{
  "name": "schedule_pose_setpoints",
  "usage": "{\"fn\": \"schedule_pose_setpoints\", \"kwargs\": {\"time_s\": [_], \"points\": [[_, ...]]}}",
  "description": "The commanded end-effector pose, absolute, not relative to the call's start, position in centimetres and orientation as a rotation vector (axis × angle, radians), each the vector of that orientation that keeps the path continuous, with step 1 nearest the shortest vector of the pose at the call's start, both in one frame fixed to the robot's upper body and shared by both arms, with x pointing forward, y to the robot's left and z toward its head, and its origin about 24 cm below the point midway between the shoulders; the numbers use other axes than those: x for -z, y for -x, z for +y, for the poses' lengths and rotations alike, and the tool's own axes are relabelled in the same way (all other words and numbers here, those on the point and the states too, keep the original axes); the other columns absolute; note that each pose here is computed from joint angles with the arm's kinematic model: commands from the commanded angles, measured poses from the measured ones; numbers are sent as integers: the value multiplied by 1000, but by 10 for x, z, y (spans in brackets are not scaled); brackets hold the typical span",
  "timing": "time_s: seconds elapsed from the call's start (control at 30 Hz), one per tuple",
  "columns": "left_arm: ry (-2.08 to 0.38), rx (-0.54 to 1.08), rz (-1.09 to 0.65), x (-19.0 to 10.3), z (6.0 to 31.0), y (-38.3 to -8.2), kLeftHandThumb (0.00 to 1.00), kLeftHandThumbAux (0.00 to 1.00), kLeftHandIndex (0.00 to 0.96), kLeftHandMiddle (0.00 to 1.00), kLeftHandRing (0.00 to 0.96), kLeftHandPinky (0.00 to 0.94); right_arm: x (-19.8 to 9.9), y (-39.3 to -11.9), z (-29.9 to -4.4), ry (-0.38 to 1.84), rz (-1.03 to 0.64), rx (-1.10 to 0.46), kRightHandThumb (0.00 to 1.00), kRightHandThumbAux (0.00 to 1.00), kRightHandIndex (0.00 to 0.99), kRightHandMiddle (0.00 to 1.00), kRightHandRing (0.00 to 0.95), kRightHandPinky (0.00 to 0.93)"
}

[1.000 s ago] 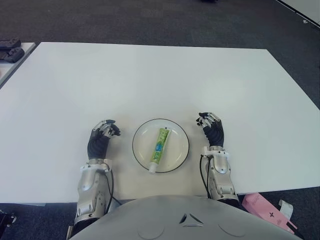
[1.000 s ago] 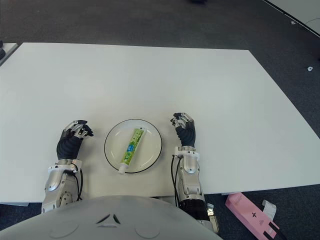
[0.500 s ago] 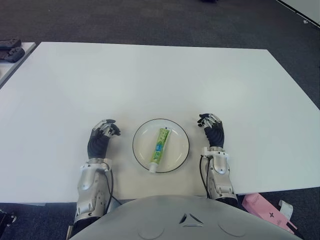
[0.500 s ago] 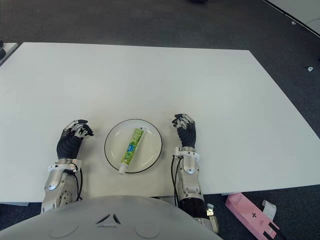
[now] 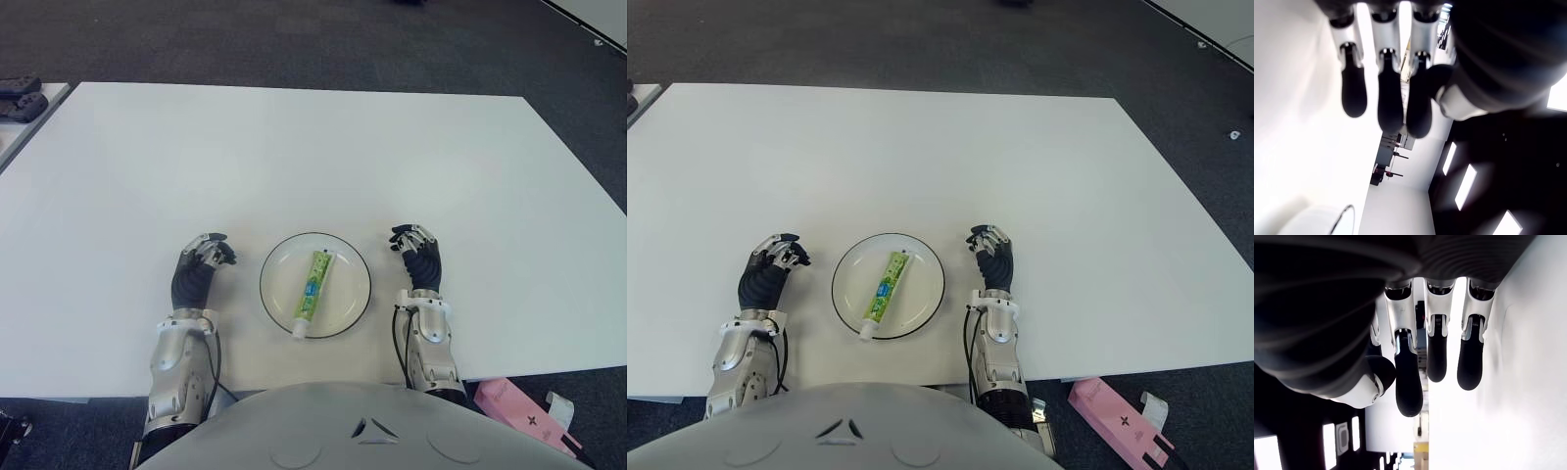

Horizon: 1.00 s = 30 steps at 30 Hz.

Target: Put the toothpaste on the table into the plate.

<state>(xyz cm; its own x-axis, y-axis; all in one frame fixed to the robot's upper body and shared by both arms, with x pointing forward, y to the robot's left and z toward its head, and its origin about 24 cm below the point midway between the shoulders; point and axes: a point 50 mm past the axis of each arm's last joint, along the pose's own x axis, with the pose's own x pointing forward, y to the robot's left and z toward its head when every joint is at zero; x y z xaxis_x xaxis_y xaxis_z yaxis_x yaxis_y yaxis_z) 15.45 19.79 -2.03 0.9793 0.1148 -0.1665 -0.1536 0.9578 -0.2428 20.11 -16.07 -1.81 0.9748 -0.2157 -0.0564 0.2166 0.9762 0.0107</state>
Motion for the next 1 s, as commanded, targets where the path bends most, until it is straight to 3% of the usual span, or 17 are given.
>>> {"fn": "schedule_pose_setpoints", "kwargs": {"time_s": [0.03, 1.0], "points": [[249, -137, 210, 27, 197, -151, 713, 717, 435, 588, 569, 538, 24, -199, -155, -60, 76, 231, 704, 726, 434, 601, 573, 563], [201, -121, 193, 26, 195, -157, 716, 716, 436, 591, 574, 544, 24, -195, -145, -25, 177, 165, 706, 728, 434, 615, 607, 622]]}}
